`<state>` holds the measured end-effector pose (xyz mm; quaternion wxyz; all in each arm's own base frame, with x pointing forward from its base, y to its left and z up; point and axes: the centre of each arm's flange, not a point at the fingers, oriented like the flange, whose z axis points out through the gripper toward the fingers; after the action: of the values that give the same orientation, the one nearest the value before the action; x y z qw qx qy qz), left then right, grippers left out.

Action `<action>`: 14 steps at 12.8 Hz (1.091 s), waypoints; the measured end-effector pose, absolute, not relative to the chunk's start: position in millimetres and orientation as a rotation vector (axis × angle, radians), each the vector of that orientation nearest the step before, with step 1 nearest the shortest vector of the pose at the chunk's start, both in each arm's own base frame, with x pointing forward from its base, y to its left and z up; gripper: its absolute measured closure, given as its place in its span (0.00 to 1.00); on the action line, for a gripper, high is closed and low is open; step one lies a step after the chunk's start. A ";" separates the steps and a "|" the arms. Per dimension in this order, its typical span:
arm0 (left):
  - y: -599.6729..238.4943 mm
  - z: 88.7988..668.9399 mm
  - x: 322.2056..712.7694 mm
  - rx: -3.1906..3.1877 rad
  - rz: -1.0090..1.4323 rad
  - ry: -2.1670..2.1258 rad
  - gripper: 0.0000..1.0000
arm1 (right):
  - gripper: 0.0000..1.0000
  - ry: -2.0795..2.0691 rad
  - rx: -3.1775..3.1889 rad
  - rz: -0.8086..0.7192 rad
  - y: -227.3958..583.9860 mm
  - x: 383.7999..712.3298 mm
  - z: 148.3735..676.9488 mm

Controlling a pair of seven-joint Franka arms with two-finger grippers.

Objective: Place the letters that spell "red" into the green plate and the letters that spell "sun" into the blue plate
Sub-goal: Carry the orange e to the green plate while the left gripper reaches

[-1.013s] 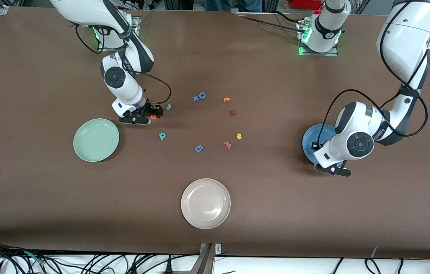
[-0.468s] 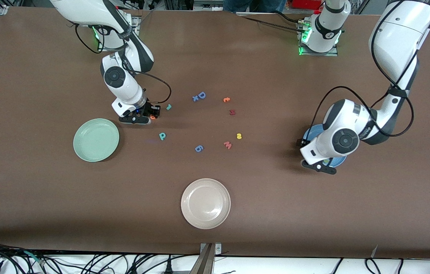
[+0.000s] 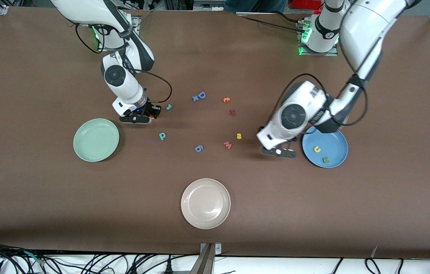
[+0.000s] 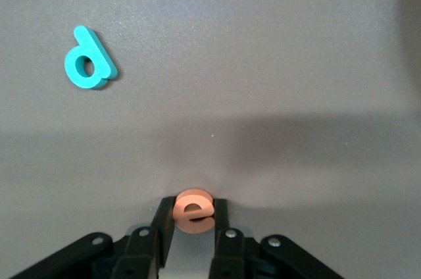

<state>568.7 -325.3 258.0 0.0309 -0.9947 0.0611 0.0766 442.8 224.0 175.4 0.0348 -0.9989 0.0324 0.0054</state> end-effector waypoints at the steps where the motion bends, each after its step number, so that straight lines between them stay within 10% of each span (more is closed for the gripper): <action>1: -347.2 259.0 559.7 -3.066 0.225 0.157 0.00 | 0.71 0.100 -3.070 0.017 224.0 442.7 175.3; 11: -407.5 165.8 535.3 -3.079 0.125 0.116 0.06 | 0.71 0.154 -3.113 -0.027 132.4 509.3 221.4; 14: -410.8 170.2 538.1 -3.087 0.111 0.116 0.26 | 0.71 0.081 -3.138 -0.021 80.2 527.8 258.2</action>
<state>538.1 -410.8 170.2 0.0250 -0.9983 0.0375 0.0357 527.8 80.2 258.2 0.0013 -0.9996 0.0257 -0.0067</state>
